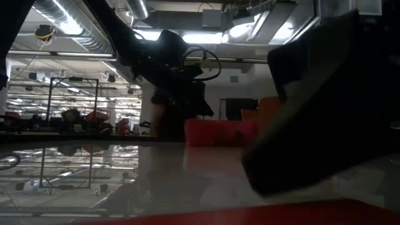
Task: Sort blocks by size
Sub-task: Put the large red block into the pink bin
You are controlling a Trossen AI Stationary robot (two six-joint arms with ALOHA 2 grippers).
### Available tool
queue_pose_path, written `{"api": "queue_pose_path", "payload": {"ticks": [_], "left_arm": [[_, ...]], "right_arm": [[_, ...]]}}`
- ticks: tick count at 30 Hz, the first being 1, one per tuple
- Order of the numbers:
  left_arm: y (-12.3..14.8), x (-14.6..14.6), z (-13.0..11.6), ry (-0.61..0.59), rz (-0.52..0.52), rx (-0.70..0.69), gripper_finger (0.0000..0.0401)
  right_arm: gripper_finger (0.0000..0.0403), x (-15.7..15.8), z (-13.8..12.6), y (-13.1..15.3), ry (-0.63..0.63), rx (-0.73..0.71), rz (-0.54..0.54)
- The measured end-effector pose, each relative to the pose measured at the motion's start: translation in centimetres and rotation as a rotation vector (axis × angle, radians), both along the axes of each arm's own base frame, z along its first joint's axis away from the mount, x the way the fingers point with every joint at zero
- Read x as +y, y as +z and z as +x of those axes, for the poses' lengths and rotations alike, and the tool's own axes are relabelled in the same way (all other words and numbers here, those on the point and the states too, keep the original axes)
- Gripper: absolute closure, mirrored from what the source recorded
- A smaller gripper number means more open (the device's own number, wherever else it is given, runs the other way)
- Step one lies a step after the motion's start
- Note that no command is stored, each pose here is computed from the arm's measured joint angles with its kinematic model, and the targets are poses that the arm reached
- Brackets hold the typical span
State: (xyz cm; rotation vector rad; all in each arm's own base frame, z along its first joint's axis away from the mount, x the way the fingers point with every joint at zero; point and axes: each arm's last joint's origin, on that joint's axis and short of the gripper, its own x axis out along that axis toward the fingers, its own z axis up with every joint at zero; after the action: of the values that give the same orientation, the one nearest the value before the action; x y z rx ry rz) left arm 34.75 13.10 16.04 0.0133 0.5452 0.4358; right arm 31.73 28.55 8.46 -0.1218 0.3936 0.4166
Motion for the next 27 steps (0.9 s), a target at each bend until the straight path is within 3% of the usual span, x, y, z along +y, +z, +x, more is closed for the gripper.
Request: {"api": "queue_pose_path", "payload": {"ticks": [9, 17, 27], "left_arm": [[0.4, -0.9, 0.2, -0.028, 0.01, -0.008, 0.0197], [4.4, -2.4, -0.3, -0.078, 0.071, -0.101, 0.0198], [10.6, -4.5, -3.9, -0.104, 0.073, -0.149, 0.0217]], "right_arm": [[0.0178, -0.3, -0.2, -0.7, -0.06, 0.091, 0.017], [0.0185, -0.3, -0.2, -0.7, -0.075, 0.105, 0.038], [0.0295, -0.6, 0.0, -0.7, -0.112, 0.09, 0.026]]}}
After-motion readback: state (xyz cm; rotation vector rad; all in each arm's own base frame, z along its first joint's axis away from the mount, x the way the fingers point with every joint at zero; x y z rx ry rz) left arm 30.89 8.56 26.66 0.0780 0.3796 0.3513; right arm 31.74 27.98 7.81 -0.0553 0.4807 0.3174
